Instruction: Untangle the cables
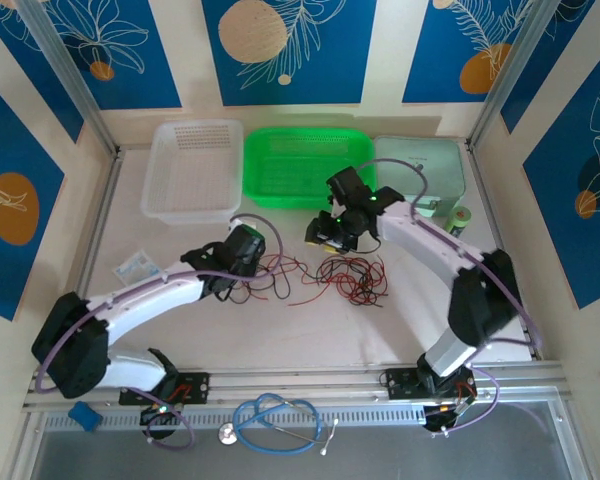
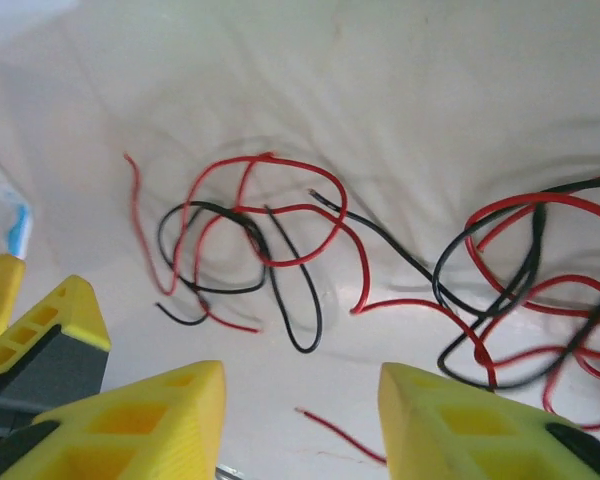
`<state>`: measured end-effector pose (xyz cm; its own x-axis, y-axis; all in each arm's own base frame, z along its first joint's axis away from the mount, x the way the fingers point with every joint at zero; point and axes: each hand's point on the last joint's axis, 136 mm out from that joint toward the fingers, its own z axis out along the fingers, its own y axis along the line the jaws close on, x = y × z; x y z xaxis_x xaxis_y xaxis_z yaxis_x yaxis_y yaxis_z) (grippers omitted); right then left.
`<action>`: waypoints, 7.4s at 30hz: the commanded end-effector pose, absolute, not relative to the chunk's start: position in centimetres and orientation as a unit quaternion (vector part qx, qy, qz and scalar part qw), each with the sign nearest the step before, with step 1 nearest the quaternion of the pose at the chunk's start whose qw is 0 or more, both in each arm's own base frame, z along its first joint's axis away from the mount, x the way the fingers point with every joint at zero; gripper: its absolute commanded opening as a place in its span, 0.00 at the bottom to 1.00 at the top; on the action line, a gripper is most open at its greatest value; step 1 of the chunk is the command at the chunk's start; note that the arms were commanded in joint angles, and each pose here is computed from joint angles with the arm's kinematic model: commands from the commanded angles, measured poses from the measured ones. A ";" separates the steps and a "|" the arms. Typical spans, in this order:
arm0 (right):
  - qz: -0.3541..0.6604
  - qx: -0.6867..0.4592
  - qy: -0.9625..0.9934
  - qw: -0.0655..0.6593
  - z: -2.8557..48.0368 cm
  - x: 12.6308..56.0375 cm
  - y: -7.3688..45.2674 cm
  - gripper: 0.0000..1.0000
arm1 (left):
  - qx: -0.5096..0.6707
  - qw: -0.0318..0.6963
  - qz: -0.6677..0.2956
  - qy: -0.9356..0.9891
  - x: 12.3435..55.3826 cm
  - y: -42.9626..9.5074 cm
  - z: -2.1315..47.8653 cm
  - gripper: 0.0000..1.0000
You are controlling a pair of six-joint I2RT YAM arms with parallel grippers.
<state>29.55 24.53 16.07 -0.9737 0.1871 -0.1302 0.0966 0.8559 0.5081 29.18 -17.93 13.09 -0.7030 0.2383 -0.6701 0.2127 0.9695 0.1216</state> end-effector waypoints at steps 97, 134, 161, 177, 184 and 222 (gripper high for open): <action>0.082 0.108 0.977 0.165 9.6 32.5 21.5 0.60 | 0.209 0.458 -0.047 0.863 26.9 -23.0 23.3 0.71; 0.088 0.065 0.976 0.189 13.9 32.3 22.6 0.00 | 0.197 0.470 -0.067 0.858 25.8 -21.7 23.3 0.74; 0.260 -0.014 0.898 0.355 37.5 29.0 23.2 0.00 | 0.251 0.497 -0.138 0.820 25.4 -25.0 24.3 0.71; 0.278 0.028 0.890 0.359 38.8 29.0 22.6 0.00 | 0.186 0.514 -0.270 0.793 19.8 -20.7 26.6 0.68; 0.295 0.047 0.888 0.350 38.6 29.1 23.0 0.00 | 0.275 0.446 -0.368 0.769 17.3 -26.0 25.2 0.65; 0.310 0.058 0.885 0.341 38.1 28.1 23.0 0.00 | 0.179 0.726 -0.058 0.661 32.2 -32.8 20.9 0.52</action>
